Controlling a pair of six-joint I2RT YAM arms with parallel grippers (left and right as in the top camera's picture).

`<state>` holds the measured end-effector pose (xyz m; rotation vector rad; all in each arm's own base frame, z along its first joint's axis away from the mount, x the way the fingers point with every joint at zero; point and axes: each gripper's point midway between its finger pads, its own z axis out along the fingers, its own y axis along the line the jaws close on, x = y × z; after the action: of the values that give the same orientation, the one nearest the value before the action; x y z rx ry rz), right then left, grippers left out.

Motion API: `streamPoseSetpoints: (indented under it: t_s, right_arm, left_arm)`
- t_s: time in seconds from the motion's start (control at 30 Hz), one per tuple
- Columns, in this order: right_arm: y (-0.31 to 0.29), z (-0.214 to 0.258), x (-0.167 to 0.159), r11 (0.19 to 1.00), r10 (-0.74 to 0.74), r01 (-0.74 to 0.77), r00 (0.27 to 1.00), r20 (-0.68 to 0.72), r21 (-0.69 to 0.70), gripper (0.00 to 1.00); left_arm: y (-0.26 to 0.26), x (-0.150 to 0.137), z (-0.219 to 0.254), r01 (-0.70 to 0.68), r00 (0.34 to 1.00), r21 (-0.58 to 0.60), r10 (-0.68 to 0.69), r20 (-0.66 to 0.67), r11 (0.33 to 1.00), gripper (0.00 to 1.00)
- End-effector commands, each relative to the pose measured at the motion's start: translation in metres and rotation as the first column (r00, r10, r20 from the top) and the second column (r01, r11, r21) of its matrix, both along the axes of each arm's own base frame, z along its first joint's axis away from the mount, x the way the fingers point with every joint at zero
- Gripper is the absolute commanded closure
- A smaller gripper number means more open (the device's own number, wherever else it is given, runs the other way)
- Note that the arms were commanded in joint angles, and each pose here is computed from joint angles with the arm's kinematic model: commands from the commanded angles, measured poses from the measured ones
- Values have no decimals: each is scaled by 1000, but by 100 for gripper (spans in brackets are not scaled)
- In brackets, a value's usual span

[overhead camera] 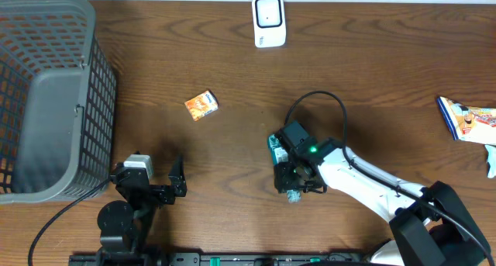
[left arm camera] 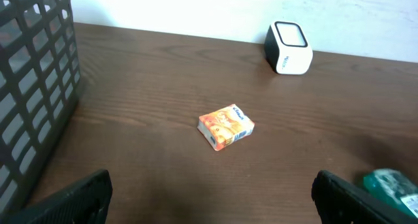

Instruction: Scan the item barcode

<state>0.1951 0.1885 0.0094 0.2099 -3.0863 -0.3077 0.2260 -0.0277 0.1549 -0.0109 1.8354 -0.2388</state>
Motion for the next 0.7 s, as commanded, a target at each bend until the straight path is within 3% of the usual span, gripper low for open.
streamPoseSetpoints:
  t_s: [0.0, 0.37, 0.67]
  right_arm:
    - [20, 30, 3, 994, 32, -27, 998, -50, 104, 58]
    - [20, 103, 15, 992, -4, 19, 993, -122, 123, 55]
    - [14, 118, 24, 991, -2, 17, 994, -108, 133, 48]
  left_arm:
    - [-2, -1, 7, 13, 1000, 18, -13, 20, 1000, 2]
    - [-2, -1, 7, 13, 1000, 18, -13, 20, 1000, 2]
    - [-2, -1, 7, 13, 1000, 18, -13, 20, 1000, 2]
